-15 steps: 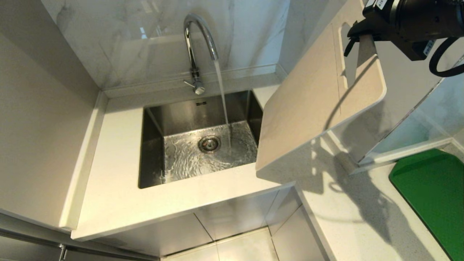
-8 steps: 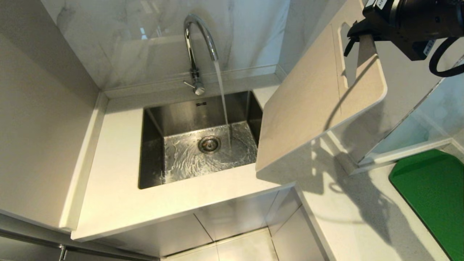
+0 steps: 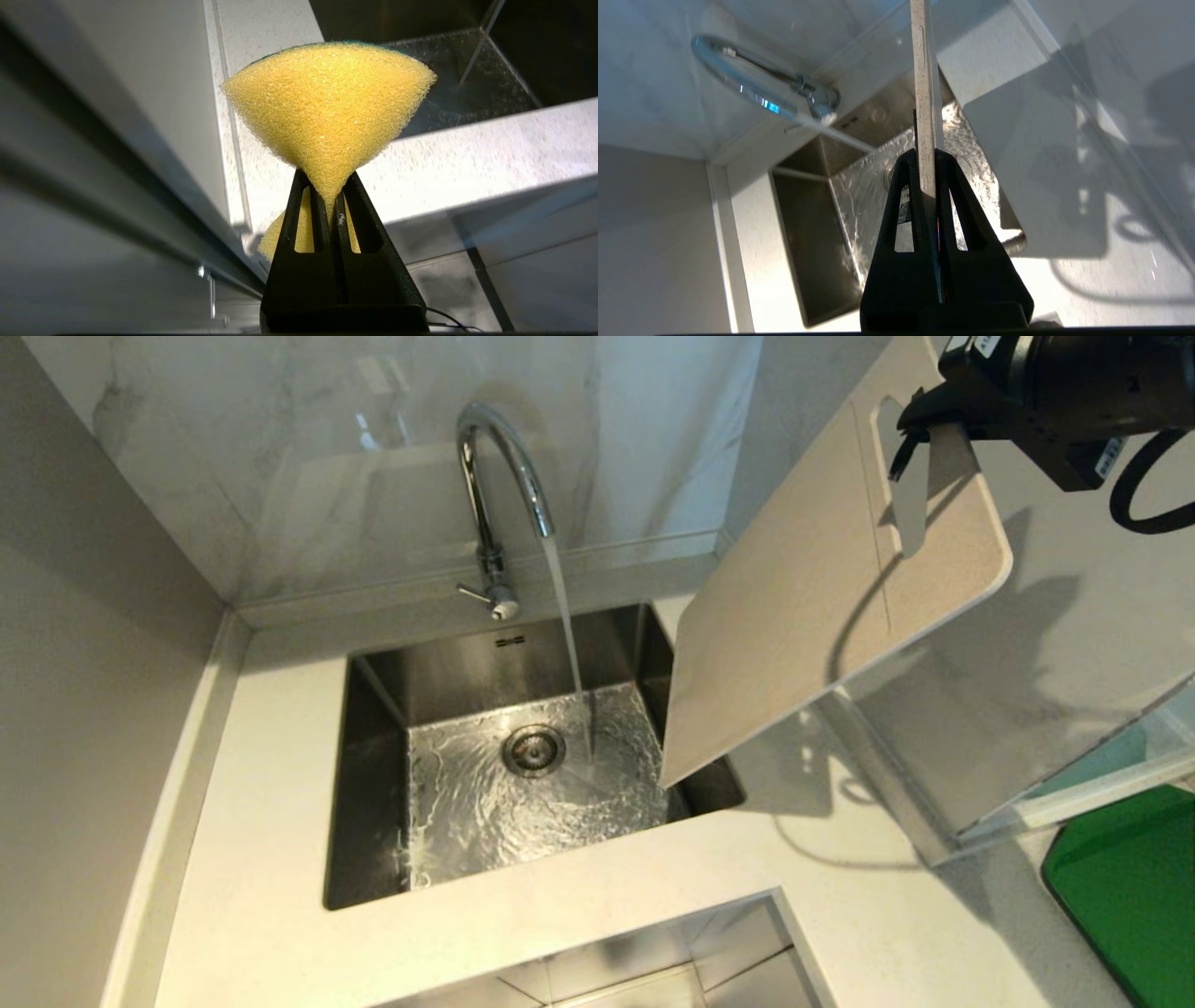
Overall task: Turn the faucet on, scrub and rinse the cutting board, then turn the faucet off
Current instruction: Scrub the cutting board underwater
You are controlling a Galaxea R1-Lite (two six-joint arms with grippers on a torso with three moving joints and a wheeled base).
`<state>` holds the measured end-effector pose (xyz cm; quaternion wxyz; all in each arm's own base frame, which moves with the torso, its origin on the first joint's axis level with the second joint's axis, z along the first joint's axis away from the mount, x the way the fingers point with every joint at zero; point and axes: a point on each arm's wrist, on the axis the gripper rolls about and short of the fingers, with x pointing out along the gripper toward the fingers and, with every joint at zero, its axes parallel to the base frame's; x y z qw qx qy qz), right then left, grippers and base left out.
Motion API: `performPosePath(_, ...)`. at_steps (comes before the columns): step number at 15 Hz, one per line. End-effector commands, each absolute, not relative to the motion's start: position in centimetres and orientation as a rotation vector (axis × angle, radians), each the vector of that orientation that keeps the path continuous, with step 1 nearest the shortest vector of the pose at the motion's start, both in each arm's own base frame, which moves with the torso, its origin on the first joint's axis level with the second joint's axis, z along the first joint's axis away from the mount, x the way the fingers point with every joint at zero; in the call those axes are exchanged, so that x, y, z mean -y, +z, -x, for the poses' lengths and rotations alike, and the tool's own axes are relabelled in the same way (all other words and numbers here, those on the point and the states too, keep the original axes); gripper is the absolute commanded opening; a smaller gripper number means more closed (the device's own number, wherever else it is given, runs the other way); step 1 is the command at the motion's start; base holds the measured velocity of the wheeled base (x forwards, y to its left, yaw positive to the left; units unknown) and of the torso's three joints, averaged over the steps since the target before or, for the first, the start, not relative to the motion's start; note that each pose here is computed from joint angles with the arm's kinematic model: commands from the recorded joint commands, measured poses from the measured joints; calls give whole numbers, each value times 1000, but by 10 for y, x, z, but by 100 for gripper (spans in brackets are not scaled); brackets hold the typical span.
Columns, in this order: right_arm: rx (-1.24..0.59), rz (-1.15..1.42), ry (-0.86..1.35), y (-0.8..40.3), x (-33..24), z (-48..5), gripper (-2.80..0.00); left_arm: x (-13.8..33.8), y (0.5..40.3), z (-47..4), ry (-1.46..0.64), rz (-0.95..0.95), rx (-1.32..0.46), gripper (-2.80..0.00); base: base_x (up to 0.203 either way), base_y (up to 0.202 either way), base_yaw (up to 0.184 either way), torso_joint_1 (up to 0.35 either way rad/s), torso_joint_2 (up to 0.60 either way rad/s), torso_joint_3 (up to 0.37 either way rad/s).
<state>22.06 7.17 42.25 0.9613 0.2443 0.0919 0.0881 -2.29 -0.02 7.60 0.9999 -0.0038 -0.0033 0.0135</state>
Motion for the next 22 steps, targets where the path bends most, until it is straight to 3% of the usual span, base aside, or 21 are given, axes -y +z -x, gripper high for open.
performPosePath(1,-189,-497,176,423,-71,-219,-280,0,76,23,28,8,11,-280,189,0,3,6,2,2)
performPosePath(9,-190,-500,179,422,-72,-220,-280,0,76,23,28,8,11,-280,183,0,-2,2,4,4)
performPosePath(15,-198,-510,181,421,-73,-223,-280,0,76,23,28,8,11,-280,0,0,0,0,0,0)
performPosePath(22,-254,-705,153,409,-82,-246,-280,0,76,23,28,8,11,-280,0,0,0,0,0,0)
